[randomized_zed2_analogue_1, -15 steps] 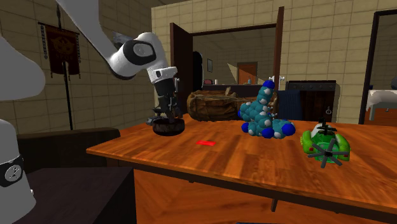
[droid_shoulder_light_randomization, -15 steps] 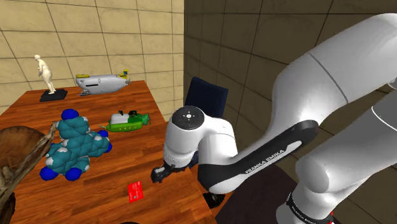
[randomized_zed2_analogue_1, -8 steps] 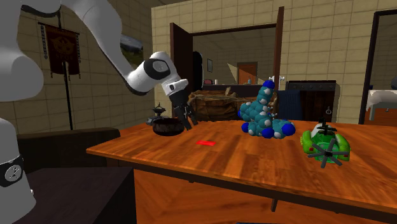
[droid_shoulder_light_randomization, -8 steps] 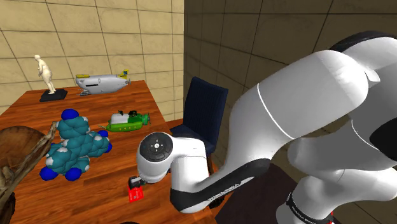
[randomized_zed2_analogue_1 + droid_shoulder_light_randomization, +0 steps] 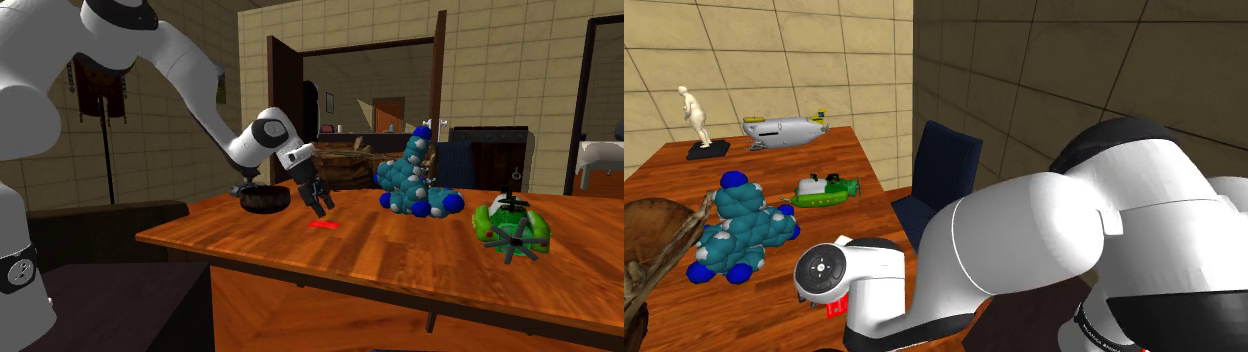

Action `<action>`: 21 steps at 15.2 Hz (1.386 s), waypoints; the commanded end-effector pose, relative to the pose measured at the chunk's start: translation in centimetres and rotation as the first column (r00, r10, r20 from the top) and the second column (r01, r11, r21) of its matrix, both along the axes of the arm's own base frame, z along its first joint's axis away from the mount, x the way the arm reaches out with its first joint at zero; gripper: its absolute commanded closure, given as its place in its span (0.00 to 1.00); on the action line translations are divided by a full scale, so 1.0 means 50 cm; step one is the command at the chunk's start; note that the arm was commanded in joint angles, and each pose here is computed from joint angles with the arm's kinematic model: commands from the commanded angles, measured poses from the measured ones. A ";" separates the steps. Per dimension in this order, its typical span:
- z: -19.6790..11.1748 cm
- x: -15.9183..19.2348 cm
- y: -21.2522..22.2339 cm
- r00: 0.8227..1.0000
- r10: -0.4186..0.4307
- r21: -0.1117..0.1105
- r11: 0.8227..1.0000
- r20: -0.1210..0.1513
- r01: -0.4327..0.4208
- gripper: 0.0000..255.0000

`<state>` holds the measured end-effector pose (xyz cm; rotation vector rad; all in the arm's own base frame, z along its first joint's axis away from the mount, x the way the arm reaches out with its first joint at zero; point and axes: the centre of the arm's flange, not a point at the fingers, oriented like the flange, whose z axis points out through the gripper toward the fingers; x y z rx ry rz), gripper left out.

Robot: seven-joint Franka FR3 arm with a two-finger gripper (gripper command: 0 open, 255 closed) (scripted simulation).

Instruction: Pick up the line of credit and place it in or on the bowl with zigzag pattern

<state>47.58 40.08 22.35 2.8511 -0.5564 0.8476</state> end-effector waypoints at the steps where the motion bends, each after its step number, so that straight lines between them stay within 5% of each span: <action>1: -0.020 0.014 0.000 1.000 -0.003 -0.001 1.000 0.003 0.003 0.00; 14: -0.069 0.043 -0.013 1.000 -0.003 -0.001 1.000 0.003 0.003 0.00; 15: -0.069 0.043 -0.013 1.000 -0.003 -0.001 1.000 0.003 0.003 1.00; 21: -0.069 0.046 -0.018 1.000 -0.003 -0.001 1.000 0.003 0.003 1.00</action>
